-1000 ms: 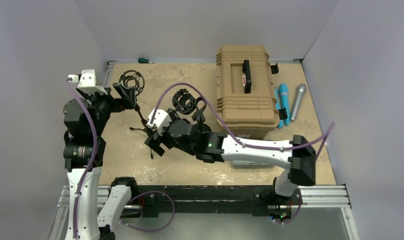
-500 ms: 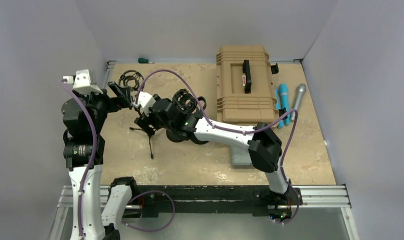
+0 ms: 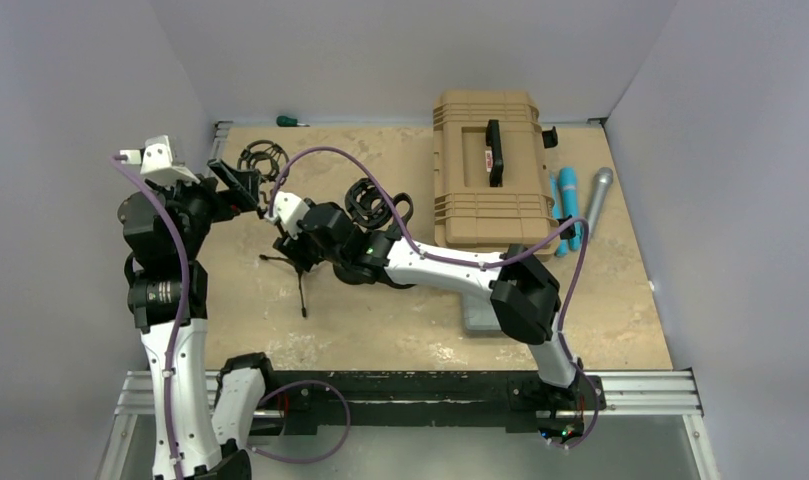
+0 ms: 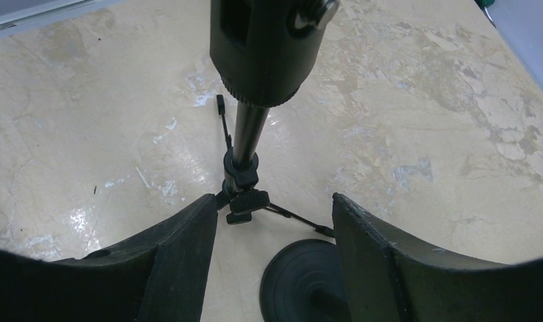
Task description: Remove the microphone from the stand
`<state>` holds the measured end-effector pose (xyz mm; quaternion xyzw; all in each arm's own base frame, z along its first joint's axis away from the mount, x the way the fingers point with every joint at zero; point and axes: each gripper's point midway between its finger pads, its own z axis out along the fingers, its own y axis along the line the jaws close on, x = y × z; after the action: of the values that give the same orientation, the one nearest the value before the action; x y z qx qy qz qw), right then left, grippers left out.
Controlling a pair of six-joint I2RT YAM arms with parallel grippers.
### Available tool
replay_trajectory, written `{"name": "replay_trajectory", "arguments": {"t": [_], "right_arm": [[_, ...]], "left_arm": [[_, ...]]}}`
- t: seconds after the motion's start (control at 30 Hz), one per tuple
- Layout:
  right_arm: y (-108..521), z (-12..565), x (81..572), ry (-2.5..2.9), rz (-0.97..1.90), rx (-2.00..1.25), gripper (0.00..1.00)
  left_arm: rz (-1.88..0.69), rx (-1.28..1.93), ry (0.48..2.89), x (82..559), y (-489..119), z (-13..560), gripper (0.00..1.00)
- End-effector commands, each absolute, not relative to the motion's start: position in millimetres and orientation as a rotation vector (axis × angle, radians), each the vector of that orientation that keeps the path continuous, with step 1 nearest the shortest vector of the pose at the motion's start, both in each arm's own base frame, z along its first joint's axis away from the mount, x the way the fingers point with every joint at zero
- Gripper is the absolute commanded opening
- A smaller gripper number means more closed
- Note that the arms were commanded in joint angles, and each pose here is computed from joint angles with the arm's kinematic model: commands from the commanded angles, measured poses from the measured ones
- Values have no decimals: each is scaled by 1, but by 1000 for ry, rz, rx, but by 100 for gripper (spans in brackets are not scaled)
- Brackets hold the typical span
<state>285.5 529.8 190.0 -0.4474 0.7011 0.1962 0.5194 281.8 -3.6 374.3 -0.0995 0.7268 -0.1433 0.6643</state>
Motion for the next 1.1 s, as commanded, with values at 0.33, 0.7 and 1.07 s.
{"name": "replay_trajectory", "arguments": {"t": [0.33,0.7,1.07], "right_arm": [[540,190,292,1637,483,-1073,53],[542,186,290,1642,495,-1088,33],[519,178,302,1619,224,-1039,0]], "left_arm": [[-367,-216,1609,287,-6,381,87],[-360,-221,1611,288,-5,379,87],[-349,-224,1606,286,-3,380,87]]}}
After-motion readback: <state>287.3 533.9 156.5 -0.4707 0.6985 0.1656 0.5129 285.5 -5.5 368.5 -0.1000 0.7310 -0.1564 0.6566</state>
